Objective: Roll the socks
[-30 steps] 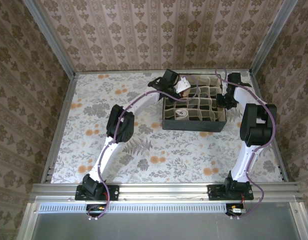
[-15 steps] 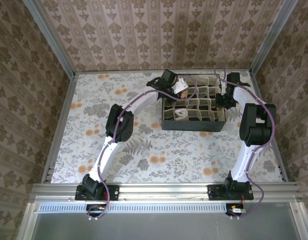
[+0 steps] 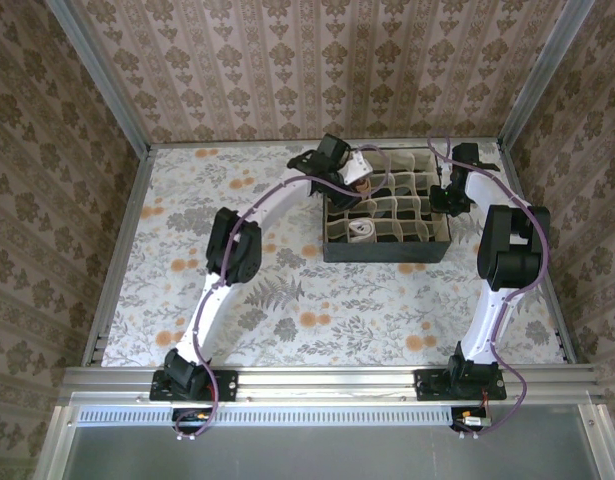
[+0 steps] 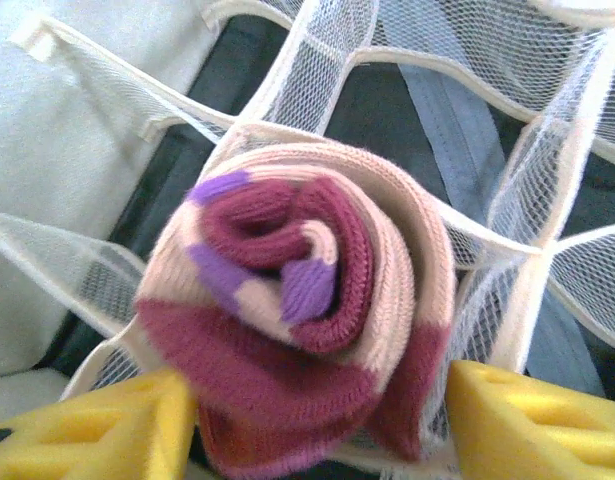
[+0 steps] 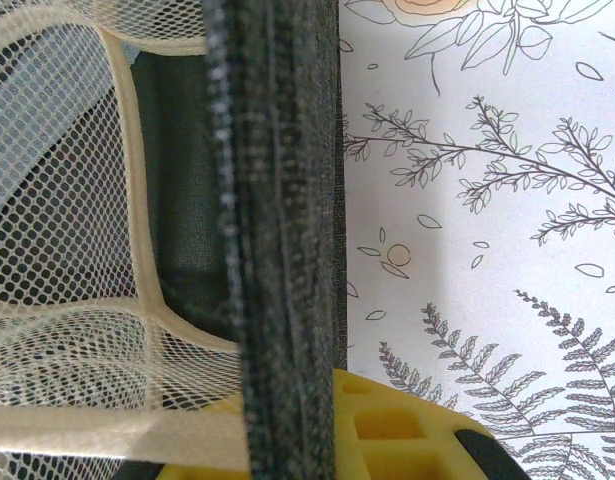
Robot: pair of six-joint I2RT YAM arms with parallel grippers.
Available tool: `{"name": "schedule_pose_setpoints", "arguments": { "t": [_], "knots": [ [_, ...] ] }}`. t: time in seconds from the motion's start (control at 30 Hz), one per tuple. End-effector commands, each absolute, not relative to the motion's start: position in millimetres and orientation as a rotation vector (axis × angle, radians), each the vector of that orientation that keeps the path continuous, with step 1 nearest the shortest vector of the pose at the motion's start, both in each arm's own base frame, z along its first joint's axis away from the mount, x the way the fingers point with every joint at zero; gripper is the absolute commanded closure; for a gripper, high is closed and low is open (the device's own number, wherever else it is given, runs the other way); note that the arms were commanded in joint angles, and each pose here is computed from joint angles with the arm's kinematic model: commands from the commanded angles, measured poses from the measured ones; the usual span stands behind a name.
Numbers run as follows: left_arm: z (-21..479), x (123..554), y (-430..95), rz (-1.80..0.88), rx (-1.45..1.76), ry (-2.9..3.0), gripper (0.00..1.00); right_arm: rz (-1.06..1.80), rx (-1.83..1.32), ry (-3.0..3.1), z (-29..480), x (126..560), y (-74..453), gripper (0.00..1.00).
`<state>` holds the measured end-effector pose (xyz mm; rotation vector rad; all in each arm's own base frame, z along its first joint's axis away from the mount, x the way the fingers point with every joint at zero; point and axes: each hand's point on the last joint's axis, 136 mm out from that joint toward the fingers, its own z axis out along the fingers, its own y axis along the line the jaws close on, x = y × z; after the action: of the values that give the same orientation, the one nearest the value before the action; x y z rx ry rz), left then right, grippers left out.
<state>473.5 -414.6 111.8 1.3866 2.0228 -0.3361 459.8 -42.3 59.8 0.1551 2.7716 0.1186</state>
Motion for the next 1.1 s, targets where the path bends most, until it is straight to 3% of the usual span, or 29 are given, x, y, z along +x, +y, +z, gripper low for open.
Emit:
{"name": "schedule_pose_setpoints", "arguments": {
  "t": [0.0, 0.13, 0.23, 0.37, 0.7, 1.0, 1.07],
  "knots": [
    [179, 469, -400, -0.366, 1.35, 1.947, 0.3, 0.145, 0.154, 2.807, 55, 459, -37, 0.88],
    [207, 470, -391, -0.359, 1.324, 1.912, 0.27, 0.154, 0.163, 2.801, 60, 461, -37, 0.82],
    [228, 472, -384, -0.339, 1.3, 1.884, 0.26, 0.154, 0.162, 2.774, 76, 465, -37, 0.57],
    [253, 472, -372, -0.307, 1.265, 1.845, 0.26, 0.152, 0.163, 2.71, 108, 472, -37, 0.44],
    [291, 466, -289, -0.142, 1.014, 1.855, 0.23, 0.111, 0.176, 2.509, 192, 453, -38, 0.42],
    [269, 405, -173, -0.06, 0.725, 1.894, 0.11, -0.046, 0.213, 2.257, 219, 384, -51, 0.38],
    [255, 389, -151, -0.034, 0.679, 1.918, 0.0, -0.077, 0.243, 2.214, 213, 369, -54, 0.33]
  ]
}}
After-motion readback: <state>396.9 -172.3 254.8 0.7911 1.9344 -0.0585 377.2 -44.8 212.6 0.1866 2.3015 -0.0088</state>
